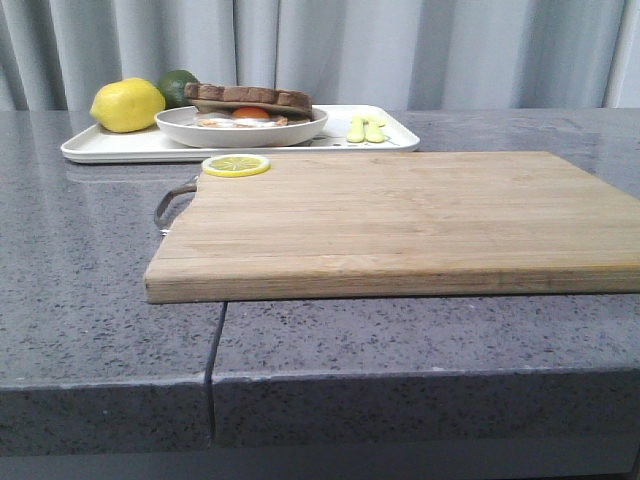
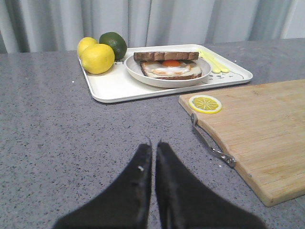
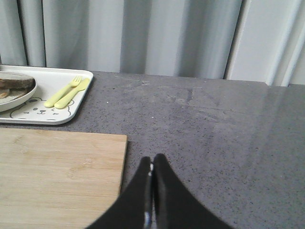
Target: Place bread and move sandwich to tray
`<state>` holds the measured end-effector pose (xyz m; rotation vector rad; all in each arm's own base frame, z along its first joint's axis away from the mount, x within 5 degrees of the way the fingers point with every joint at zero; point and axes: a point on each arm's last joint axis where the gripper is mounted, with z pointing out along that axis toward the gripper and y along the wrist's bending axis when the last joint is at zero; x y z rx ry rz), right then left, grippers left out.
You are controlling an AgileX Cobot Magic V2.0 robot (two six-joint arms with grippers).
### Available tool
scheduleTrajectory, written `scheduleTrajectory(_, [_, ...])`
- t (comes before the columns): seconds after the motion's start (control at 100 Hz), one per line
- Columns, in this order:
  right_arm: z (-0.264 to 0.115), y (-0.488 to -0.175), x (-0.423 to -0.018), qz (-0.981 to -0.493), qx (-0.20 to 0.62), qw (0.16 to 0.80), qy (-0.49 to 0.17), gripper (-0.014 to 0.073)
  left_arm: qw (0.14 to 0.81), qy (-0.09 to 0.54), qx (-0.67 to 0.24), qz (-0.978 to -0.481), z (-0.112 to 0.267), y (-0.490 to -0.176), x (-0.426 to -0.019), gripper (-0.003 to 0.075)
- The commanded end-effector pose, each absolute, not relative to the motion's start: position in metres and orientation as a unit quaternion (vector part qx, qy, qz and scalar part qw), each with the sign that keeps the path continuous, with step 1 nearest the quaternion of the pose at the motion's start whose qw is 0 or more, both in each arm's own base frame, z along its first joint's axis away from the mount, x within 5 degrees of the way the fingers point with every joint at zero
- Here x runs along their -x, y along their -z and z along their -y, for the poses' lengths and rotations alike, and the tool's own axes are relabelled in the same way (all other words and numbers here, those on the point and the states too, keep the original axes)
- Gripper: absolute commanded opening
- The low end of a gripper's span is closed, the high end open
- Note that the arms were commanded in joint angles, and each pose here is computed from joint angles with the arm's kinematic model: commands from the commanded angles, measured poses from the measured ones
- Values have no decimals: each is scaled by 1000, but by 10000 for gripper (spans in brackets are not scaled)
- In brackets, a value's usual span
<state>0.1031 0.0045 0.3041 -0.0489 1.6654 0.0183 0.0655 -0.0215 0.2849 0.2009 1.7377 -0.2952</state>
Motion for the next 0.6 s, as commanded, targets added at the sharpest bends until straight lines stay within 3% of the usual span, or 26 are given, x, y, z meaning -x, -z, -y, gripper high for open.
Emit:
scheduleTrajectory(0.0, [-5, -321, -102, -700, 32, 713, -5, -67, 658, 140, -85, -735, 22, -298, -66, -20])
scheduleTrajectory(0.59, [-5, -321, -103, -700, 32, 713, -5, -67, 656, 141, -84, -737, 23, -298, -66, -20])
